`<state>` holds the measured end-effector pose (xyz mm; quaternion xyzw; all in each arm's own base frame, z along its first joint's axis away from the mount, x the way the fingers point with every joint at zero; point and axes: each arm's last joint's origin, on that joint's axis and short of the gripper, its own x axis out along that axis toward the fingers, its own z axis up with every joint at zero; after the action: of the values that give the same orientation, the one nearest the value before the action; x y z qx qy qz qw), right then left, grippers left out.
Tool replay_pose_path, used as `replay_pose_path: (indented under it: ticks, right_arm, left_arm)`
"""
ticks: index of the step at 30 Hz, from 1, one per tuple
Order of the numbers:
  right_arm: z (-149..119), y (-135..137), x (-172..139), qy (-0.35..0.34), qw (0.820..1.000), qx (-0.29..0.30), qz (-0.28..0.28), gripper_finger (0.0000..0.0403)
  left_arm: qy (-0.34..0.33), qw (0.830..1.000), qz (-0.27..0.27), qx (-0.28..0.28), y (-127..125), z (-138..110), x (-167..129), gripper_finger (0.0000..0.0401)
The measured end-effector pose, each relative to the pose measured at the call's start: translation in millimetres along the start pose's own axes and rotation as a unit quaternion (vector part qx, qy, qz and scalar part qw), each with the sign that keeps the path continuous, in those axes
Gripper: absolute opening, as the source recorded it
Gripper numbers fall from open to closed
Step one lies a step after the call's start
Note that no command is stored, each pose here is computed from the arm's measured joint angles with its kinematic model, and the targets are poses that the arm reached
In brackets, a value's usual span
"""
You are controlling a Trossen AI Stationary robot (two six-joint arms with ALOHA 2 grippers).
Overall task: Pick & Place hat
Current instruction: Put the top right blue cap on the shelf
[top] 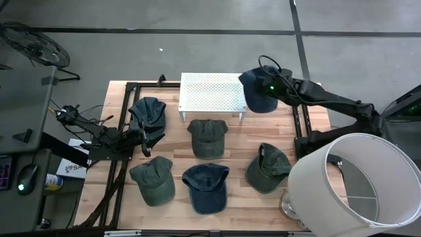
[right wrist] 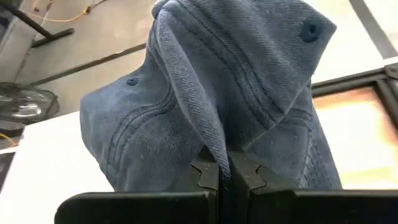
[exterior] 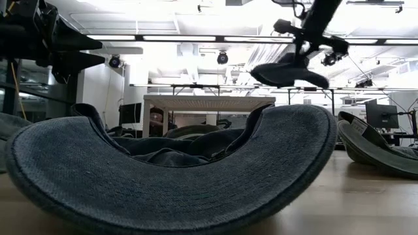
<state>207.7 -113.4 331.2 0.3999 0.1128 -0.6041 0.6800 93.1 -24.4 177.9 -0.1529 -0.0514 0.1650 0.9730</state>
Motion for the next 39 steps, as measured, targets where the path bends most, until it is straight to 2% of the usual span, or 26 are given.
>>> replay_pose_path:
  ticks: [10, 16, 24, 39]
  right_arm:
    - [-10.2, 58.5, 23.3, -0.005, 0.998, 0.021, 0.062, 0.0000]
    - [-20.4, 79.8, 44.3, 0.003, 0.995, 0.053, 0.080, 0.0000]
    - [-30.1, 85.4, 58.9, 0.000, 0.993, 0.099, 0.068, 0.0000]
    - [-38.5, 88.8, 59.7, 0.006, 0.990, 0.120, 0.069, 0.0000]
  left_arm:
    - [0.000, 1.000, 0.000, 0.000, 0.0, -0.1, 0.0, 0.0214]
    - [0.000, 1.000, 0.000, 0.000, 0.0, -0.1, 0.0, 0.0214]
    - [0.000, 1.000, 0.000, 0.000, 0.0, -0.1, 0.0, 0.0214]
    - [0.000, 1.000, 0.000, 0.000, 0.0, -0.1, 0.0, 0.0214]
